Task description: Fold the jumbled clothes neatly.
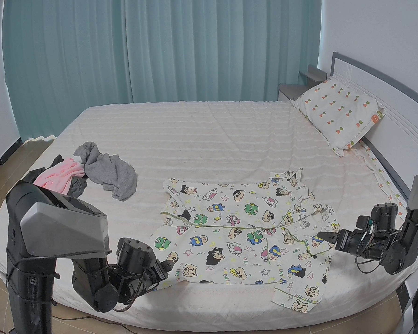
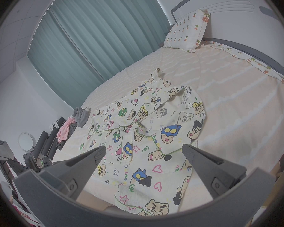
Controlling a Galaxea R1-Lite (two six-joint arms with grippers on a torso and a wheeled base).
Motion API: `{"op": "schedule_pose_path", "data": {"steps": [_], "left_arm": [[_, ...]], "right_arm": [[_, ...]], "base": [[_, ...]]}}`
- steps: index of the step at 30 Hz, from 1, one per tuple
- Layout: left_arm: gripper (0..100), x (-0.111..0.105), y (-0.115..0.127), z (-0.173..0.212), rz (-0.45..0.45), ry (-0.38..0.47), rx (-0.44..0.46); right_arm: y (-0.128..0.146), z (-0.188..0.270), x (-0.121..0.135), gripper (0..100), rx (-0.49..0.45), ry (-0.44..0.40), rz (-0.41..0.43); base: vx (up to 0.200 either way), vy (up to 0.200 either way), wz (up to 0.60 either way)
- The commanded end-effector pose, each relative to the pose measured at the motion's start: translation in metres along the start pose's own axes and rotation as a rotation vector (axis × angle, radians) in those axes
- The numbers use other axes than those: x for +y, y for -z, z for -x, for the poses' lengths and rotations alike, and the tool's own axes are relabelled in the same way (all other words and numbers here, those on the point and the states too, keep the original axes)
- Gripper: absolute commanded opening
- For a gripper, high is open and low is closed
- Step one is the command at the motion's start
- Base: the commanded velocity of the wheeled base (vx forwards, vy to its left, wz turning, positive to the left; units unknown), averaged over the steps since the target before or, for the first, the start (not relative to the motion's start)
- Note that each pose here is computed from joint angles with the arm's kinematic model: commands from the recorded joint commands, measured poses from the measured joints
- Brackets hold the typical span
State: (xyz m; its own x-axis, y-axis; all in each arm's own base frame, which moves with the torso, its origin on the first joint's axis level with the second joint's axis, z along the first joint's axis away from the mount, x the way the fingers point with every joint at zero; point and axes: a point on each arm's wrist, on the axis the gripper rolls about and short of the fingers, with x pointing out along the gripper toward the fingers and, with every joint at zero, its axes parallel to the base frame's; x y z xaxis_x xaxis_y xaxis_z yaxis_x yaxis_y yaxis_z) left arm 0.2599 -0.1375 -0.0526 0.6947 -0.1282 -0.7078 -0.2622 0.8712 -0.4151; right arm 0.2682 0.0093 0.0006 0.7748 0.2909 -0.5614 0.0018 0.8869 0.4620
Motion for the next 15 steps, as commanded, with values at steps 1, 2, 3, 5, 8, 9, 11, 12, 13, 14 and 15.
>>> {"op": "schedule_pose_path", "data": {"steps": [1, 2, 3, 5, 8, 9, 11, 12, 13, 14, 15], "left_arm": [[100, 0.0066, 0.0076, -0.0035, -0.015, -0.036, 0.025], [100, 0.0075, 0.0076, -0.0032, -0.016, -0.039, 0.024], [100, 0.0074, 0.0073, -0.0029, -0.016, -0.04, 0.023], [100, 0.0085, 0.0076, -0.0021, -0.021, -0.044, 0.027], [100, 0.0119, 0.0096, 0.0005, -0.061, -0.056, 0.037], [100, 0.0122, 0.0099, 0.0007, -0.066, -0.057, 0.038], [100, 0.0124, 0.01, 0.0007, -0.087, -0.058, 0.04], [100, 0.0122, 0.0098, 0.0006, -0.088, -0.058, 0.04], [100, 0.0115, 0.01, 0.0, -0.092, -0.056, 0.039], [100, 0.0114, 0.01, -0.0002, -0.099, -0.057, 0.04], [100, 0.0115, 0.0102, -0.0002, -0.102, -0.057, 0.043]], "right_arm": [[0.0019, -0.0011, -0.0012, 100, 0.009, 0.003, -0.003], [0.0019, -0.0011, -0.0012, 100, 0.009, 0.003, -0.003], [0.0019, -0.0011, -0.0012, 100, 0.009, 0.003, -0.003], [0.0016, -0.0013, -0.0011, 100, 0.008, 0.001, -0.002], [0.0013, -0.0011, -0.001, 100, 0.006, 0.002, -0.002], [0.0013, -0.0011, -0.001, 100, 0.006, 0.002, -0.002], [0.0007, -0.0011, -0.0007, 100, 0.004, 0.001, -0.001], [0.0006, -0.001, -0.0002, 100, 0.003, -0.001, 0.002], [0.0006, -0.001, -0.0002, 100, 0.003, -0.001, 0.002], [0.0006, -0.001, -0.0002, 100, 0.003, -0.001, 0.0], [0.0006, -0.001, -0.0002, 100, 0.003, -0.001, 0.002]], "base": [[0.0, 0.0, 0.0], [0.0, 0.0, 0.0], [0.0, 0.0, 0.0], [0.0, 0.0, 0.0], [0.0, 0.0, 0.0], [0.0, 0.0, 0.0], [0.0, 0.0, 0.0], [0.0, 0.0, 0.0], [0.0, 0.0, 0.0], [0.0, 0.0, 0.0], [0.0, 0.0, 0.0]]}}
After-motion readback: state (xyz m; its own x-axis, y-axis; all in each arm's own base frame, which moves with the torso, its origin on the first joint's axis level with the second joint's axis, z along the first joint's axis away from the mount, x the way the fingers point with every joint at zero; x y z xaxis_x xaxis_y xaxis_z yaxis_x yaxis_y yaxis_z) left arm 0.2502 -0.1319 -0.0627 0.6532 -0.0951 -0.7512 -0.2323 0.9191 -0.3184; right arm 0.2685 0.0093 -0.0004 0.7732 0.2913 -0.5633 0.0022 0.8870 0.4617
